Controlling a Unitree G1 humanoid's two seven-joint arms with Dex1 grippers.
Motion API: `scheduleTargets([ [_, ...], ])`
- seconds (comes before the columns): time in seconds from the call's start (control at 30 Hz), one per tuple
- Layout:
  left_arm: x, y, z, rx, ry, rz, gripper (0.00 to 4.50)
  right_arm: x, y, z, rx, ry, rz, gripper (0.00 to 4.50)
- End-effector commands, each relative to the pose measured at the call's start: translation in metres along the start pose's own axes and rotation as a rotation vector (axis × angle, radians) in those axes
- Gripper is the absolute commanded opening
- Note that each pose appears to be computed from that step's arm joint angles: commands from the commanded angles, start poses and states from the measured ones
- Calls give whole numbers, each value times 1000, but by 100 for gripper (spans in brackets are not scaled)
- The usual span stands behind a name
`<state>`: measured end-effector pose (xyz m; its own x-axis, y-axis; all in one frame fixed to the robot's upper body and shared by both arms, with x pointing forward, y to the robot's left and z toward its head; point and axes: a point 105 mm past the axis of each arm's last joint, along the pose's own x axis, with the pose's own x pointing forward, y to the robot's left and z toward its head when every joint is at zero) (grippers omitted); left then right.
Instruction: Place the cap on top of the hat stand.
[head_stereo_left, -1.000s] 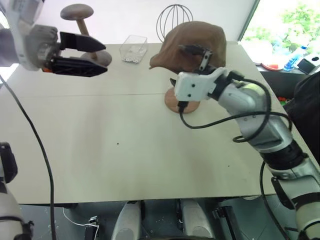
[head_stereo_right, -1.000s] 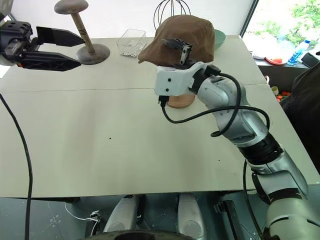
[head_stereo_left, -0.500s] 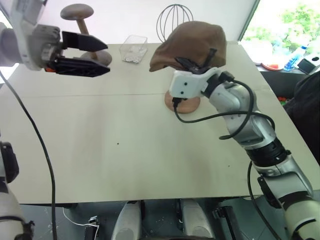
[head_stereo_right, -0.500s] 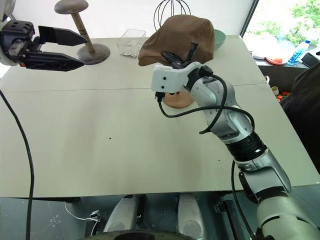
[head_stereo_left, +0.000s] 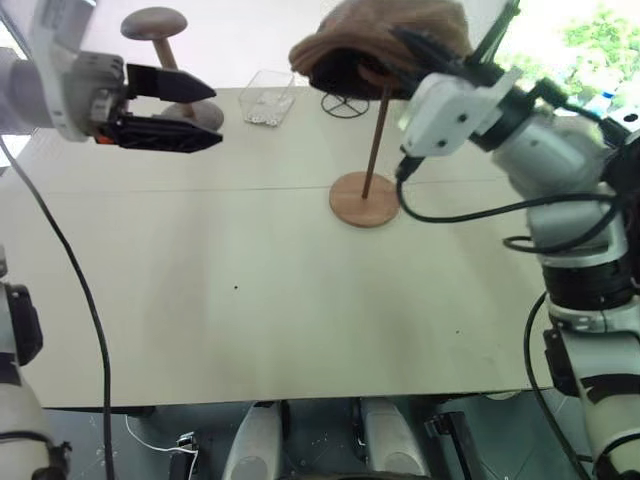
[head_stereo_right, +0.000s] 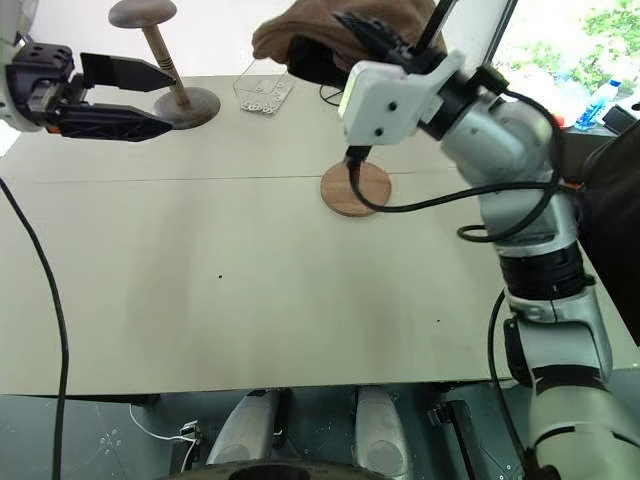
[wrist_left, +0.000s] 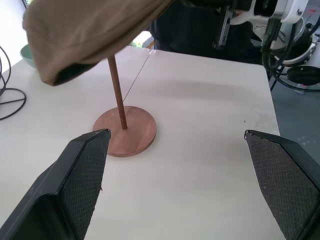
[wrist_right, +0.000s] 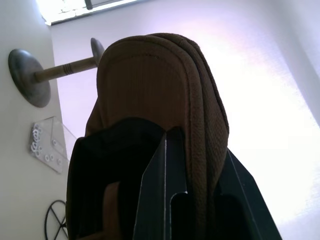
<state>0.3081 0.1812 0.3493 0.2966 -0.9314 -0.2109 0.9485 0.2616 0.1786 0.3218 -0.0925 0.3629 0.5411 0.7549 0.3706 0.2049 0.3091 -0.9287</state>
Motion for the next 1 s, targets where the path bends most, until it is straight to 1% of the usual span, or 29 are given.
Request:
scheduleTargets([
  [0.03, -5, 0, 19, 78, -24, 27, 450, -9, -19, -1, -18, -97, -61, 9],
  [0.17, -5, 1, 23, 85, -26, 27, 450, -20, -13, -25, 52, -101, -103, 9],
  [0.27, -6, 1, 24, 88, -26, 30, 450, -26, -3, -39, 34, -77, -93, 9],
  [0.37, -7, 2, 27, 90, -26, 37, 450, -43, 2, -48, 14, -87, -131, 9],
  [0.47, -9, 3, 30, 92, -26, 47, 450, -54, 16, -46, -58, -128, -98, 9],
  [0.57, -9, 3, 32, 93, -29, 51, 450, -54, 23, -45, -62, -150, -90, 9],
  [0.77, -7, 5, 33, 98, -36, 56, 450, -40, 33, -41, -34, -183, -101, 9],
  [0.9, -6, 6, 35, 104, -41, 64, 450, -29, 37, -30, 2, -233, -117, 9],
  [1.0, -6, 6, 36, 107, -44, 69, 450, -27, 40, -24, 20, -258, -112, 9],
])
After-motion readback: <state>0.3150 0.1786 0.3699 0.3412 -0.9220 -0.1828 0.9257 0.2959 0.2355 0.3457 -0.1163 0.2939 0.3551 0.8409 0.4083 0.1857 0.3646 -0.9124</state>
